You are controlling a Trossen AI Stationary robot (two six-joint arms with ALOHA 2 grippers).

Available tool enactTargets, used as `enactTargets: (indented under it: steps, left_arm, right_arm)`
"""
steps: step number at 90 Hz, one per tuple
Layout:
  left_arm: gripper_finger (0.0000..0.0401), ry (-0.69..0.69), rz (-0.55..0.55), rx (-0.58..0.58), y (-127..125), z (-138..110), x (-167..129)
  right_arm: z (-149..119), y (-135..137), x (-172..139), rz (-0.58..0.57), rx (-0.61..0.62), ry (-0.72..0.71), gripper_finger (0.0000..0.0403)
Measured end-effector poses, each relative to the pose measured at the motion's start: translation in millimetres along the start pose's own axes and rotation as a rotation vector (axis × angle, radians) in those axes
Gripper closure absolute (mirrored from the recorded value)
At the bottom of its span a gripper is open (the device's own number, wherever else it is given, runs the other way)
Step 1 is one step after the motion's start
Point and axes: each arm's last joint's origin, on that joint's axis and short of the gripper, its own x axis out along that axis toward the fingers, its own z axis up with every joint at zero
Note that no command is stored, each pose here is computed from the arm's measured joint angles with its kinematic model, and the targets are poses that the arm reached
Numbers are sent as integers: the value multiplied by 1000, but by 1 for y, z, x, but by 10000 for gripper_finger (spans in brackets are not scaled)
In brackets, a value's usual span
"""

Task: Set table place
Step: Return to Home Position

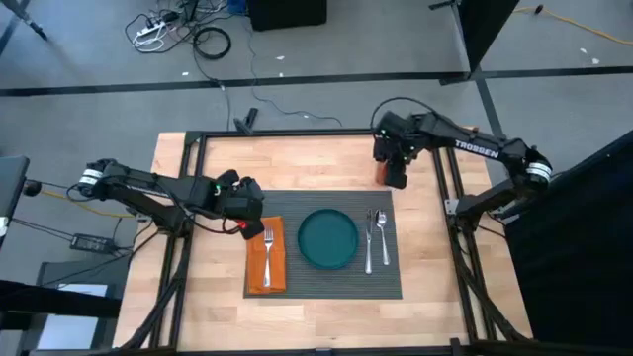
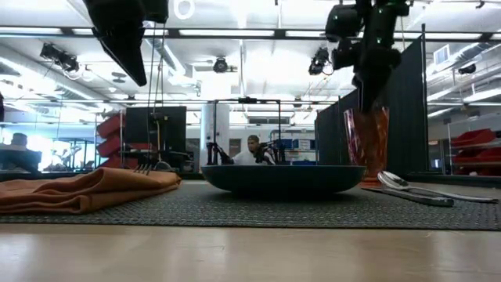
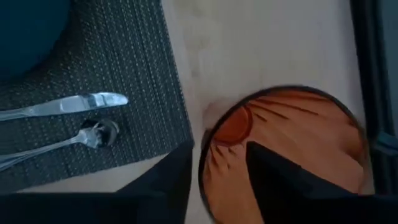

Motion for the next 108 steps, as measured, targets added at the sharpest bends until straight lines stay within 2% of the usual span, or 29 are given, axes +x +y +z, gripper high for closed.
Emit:
enactTargets:
  steps: [14, 28, 39, 52, 65, 73, 84, 100, 108]
  left_arm:
    - [241, -51, -4, 55, -1, 4, -1]
    - [241, -184, 7, 57, 7, 2, -19]
    - [241, -335, -111, 40, 13, -7, -30]
    - [241, -493, -269, 34, 16, -24, -22]
    - [242, -642, -429, 17, 15, -41, -3]
    - [256, -721, -504, -10, 15, -48, 10]
    - [298, -732, -500, -26, 17, -60, 33]
    - [383, -814, -585, -21, 21, -72, 40]
    - [395, -834, -589, -30, 25, -80, 39]
  right_arm:
    - [4, -2, -26, 14, 25, -10, 253]
    - [4, 8, -50, 148, 40, -179, 260]
    - [-1, 23, -64, 218, 13, -356, 270]
    - [-11, 44, -70, 258, -18, -525, 278]
    - [-19, 67, -60, 312, -43, -674, 285]
    - [-23, 79, -48, 350, -52, -744, 293]
    - [-30, 93, -24, 385, -48, -810, 312]
    - [-46, 110, 11, 469, -6, -876, 362]
    - [-53, 114, 20, 500, -2, -928, 392]
